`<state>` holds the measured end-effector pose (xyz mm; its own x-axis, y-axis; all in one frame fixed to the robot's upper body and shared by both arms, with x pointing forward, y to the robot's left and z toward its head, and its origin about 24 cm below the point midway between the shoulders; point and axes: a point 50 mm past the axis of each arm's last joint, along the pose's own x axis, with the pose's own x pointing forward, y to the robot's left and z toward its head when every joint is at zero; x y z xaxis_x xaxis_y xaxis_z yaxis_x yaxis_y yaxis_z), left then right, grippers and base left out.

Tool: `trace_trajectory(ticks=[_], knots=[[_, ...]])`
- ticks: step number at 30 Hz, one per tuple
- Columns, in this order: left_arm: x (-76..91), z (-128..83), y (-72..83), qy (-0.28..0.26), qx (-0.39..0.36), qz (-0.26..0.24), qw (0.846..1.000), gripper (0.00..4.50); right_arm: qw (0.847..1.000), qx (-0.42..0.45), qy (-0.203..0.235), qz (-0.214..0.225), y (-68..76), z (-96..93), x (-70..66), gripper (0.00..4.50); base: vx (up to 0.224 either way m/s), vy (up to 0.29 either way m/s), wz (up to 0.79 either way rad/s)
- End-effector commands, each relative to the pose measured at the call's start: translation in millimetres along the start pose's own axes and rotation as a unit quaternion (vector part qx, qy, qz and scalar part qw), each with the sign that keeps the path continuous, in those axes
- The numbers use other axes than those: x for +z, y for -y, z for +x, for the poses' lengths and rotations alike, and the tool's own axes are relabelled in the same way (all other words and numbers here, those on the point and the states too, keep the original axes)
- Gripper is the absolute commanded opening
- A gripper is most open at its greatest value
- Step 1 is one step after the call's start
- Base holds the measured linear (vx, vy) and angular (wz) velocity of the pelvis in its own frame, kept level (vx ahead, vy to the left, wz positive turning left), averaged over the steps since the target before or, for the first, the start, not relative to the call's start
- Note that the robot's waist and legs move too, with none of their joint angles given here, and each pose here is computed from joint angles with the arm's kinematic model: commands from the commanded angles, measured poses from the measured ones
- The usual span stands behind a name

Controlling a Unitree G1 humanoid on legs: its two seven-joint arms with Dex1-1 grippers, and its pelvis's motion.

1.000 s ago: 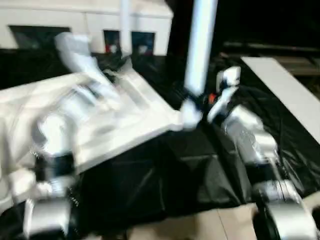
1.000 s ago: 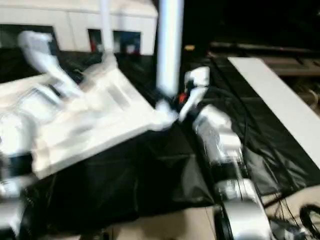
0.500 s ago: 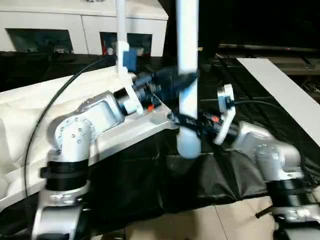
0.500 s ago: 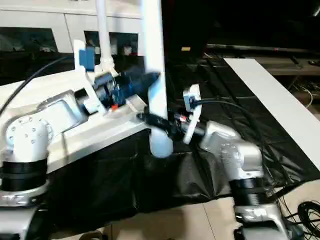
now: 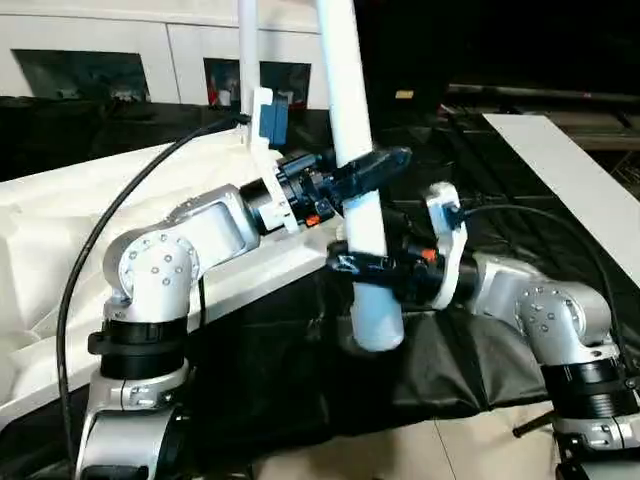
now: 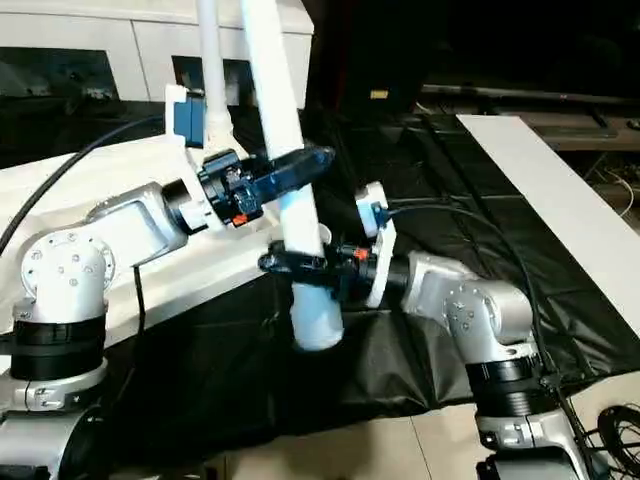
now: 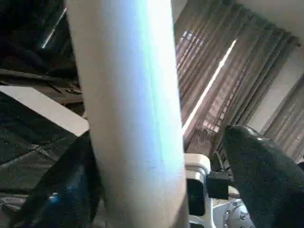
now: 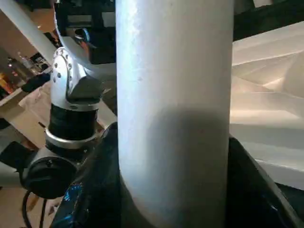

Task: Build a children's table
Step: Insert table leg to table base

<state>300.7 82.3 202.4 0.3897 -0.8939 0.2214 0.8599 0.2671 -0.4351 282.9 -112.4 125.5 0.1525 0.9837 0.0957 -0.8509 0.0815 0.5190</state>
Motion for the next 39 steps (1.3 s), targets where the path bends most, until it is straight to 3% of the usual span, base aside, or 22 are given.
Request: trace_trajectory(ticks=[1,6,7,12,14,23,25,28,34,39], knots=[[1.1,3.8,2.4,-0.005,-0.007,-0.002,1.000,3.54,1.000,-0.003,0.002,-0.012,-3.7,-4.7,5.0,1.86,0.000,0.000,0.00],[-3.2,3.1,5.4,-0.029,-0.023,-0.013,0.999,3.28,1.000,-0.012,-0.006,-0.016,-3.1,-4.3,5.1,1.86,0.000,0.000,0.00],[-4.8,2.3,5.8,-0.036,-0.025,-0.018,0.999,2.97,1.000,-0.017,-0.008,-0.021,-2.4,-4.1,5.6,1.86,0.000,0.000,0.00],[-3.8,1.1,5.0,-0.034,-0.023,-0.021,0.999,2.85,1.000,-0.019,-0.008,-0.023,-1.9,-4.1,6.0,1.86,0.000,0.000,0.00],[-1.9,0.9,4.0,-0.030,-0.019,-0.019,0.999,2.48,0.999,-0.021,-0.010,-0.026,-1.7,-4.2,6.1,1.86,0.000,0.000,0.00],[2.8,-1.2,3.1,-0.033,-0.014,0.002,0.999,1.95,0.999,-0.023,-0.016,-0.038,-1.1,-3.5,5.2,1.86,0.000,0.000,0.00],[4.2,-1.7,3.0,-0.032,-0.014,0.006,0.999,1.83,0.999,-0.025,-0.017,-0.040,-0.8,-3.4,5.4,2.56,0.000,0.000,0.00],[6.7,-2.8,2.9,-0.034,-0.015,0.022,0.999,1.83,0.998,-0.030,-0.017,-0.043,0.7,-3.0,6.0,2.65,0.000,0.000,0.00],[8.5,-4.3,4.4,-0.049,-0.024,0.041,0.998,1.82,0.997,-0.035,-0.034,-0.063,2.6,-2.2,7.3,3.33,0.000,0.000,0.00],[7.8,-4.1,6.0,-0.066,-0.032,0.054,0.996,1.82,0.995,-0.040,-0.052,-0.075,4.5,-3.2,11.0,3.41,0.000,0.000,0.00]])
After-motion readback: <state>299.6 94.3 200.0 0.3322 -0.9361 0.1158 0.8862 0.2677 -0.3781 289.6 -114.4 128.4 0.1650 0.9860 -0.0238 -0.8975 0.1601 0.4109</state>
